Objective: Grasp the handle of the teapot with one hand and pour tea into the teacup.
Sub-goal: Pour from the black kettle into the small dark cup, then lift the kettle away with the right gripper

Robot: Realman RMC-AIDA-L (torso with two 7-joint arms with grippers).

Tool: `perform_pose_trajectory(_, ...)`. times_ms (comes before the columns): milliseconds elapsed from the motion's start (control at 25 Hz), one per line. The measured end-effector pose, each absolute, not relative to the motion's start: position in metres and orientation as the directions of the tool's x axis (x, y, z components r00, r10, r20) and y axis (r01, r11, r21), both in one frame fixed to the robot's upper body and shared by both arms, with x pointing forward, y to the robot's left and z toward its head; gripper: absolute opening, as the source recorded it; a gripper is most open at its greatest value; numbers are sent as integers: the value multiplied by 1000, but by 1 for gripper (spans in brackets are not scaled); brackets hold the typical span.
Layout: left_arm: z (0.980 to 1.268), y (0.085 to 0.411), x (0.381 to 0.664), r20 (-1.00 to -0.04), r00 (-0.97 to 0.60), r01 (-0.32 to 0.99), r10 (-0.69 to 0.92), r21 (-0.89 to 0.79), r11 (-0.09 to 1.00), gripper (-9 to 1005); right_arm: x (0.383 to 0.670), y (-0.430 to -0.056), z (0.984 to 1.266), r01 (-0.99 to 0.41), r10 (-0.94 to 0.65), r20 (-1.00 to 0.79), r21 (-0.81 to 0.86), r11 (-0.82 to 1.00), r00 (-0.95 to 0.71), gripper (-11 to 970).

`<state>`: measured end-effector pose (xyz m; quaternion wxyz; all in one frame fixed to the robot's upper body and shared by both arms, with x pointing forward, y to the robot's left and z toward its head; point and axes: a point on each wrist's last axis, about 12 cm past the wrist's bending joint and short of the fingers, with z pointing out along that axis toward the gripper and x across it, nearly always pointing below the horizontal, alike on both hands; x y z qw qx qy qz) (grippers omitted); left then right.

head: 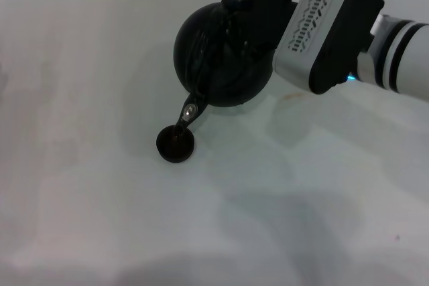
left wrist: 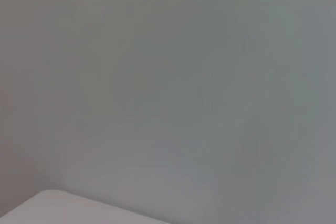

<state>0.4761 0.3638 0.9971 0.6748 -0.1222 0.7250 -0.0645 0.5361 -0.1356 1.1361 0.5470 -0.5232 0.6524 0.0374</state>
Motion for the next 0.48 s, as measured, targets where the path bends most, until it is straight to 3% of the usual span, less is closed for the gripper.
perform_pose_trajectory(480, 997, 364, 475, -962, -60, -92, -266, -260, 961, 887, 531, -136, 1132, -692, -660, -728, -573, 438, 186, 152)
